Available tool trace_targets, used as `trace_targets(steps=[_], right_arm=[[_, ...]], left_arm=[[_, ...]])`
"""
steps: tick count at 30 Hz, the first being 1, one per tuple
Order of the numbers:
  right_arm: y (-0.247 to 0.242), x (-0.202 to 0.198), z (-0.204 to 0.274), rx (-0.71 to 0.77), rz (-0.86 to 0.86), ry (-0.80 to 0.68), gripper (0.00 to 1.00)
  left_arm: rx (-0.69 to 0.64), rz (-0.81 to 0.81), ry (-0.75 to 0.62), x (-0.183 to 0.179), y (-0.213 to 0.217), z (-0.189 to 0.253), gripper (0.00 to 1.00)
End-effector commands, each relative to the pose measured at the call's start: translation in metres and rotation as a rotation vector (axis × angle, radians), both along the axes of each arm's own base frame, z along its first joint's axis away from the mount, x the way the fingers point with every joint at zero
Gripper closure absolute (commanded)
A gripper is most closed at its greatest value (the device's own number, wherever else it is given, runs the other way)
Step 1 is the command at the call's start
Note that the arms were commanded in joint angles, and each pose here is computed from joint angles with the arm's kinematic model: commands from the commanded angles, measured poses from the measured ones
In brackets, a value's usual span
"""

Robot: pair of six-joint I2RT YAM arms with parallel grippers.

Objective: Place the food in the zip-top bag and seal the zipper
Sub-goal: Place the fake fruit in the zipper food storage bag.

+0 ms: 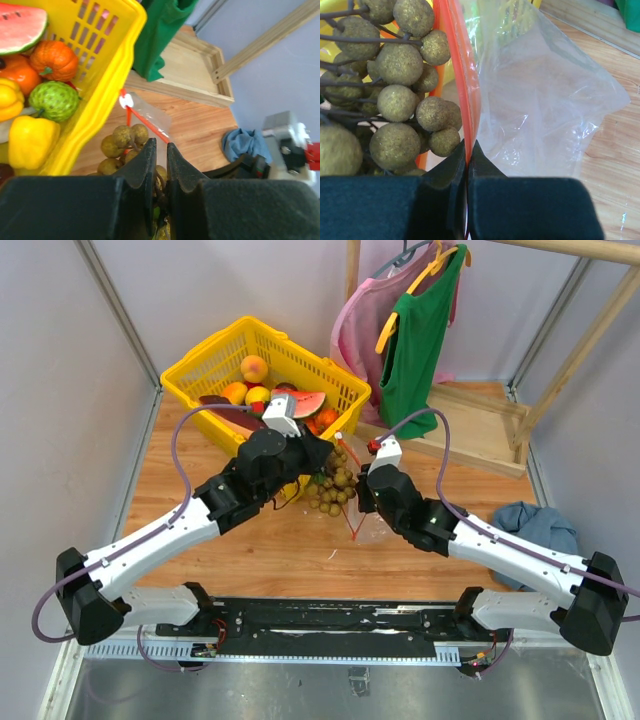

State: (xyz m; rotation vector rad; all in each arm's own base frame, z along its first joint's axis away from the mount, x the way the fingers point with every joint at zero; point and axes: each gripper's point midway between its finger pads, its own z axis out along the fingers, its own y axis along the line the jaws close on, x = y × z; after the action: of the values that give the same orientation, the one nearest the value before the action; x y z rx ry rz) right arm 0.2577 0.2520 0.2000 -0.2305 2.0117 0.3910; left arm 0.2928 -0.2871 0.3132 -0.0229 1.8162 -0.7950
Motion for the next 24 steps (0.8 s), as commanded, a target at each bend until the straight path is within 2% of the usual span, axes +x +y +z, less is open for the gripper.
trace_targets(steps=[1,7,13,20,24], right_arm=[[-0.001,0.001,0.010,0.062,-0.016,-0.005,0.99],[-0.002,-0.004,0.031,0.113,0.021,-0.053,0.99],[-0.009,-0.009,0.048,0.167,0.040,-0.115,0.99],[-0.007,-0.010,0.026,0.140,0.049,-0.080,0.99],[-0.025,-0.002,0.009,0.075,-0.069,-0.044,0.99]], left_arm=[[-0.059,0.000,-0.087,-0.009,-0.015,0.031,1.00],[0.048,0.030,-0.073,-0.008,-0.025,0.003,1.00],[0.101,0.081,-0.057,-0.002,-0.018,-0.016,1.00],[-0.017,0.045,-0.102,-0.009,-0.022,0.015,1.00],[-0.086,0.033,-0.124,-0.016,-0.018,0.027,1.00]])
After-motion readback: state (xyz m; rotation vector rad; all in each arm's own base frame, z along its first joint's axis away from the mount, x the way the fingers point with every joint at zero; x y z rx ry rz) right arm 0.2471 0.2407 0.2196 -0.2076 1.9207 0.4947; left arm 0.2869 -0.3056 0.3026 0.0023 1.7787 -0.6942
